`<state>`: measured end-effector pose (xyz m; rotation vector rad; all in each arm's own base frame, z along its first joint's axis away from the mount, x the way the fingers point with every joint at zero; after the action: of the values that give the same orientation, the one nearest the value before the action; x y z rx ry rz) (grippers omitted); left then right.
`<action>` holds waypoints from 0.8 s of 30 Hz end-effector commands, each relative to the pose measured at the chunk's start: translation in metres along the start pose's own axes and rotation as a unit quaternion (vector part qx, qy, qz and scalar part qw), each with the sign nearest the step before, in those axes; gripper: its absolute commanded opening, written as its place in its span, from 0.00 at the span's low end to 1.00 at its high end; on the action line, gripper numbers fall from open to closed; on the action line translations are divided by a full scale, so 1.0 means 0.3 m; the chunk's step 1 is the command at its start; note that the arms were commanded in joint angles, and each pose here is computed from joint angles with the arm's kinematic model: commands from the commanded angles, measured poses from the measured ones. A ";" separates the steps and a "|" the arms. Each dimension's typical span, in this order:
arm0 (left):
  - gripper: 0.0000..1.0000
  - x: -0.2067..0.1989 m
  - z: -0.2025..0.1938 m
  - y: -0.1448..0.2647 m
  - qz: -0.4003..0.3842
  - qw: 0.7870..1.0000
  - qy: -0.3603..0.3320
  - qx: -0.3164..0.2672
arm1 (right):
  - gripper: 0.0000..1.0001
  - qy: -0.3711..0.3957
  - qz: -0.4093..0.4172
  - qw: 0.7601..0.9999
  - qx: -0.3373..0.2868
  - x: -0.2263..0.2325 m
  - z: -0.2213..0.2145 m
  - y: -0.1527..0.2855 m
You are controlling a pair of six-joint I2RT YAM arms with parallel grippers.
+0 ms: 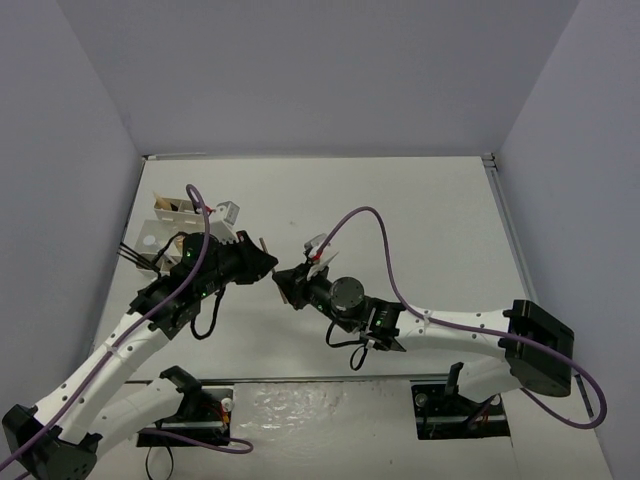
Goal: Organize the makeup
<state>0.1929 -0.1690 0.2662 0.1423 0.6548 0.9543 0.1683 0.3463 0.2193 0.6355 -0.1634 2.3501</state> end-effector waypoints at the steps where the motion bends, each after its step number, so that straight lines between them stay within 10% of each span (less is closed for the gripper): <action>1: 0.00 -0.044 0.100 0.010 -0.020 0.997 -0.017 -0.072 | 0.13 -0.021 0.025 0.997 -0.076 0.061 0.130 0.014; 10: 0.00 0.104 0.124 0.061 0.144 0.982 -0.070 -0.102 | 0.98 -0.012 -0.028 0.996 -0.083 0.009 0.159 0.056; 24: 0.00 0.449 0.269 0.323 0.403 0.888 -0.015 -0.221 | 1.00 -0.016 -0.137 0.982 -0.130 -0.213 0.245 0.287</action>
<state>0.2284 -0.0183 0.2720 0.1227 0.4273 1.7532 0.1773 0.2509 0.2492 0.5408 -0.2794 2.1022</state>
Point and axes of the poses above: each gripper's point midway between its finger pads, its own y axis back along the fingers, its own x axis along the line the jaws close on, z = x × y, the point moved 6 cm from there along y, back along the fingers, and after that the axes turned 11 degrees about -y, right-handed, at the moved point
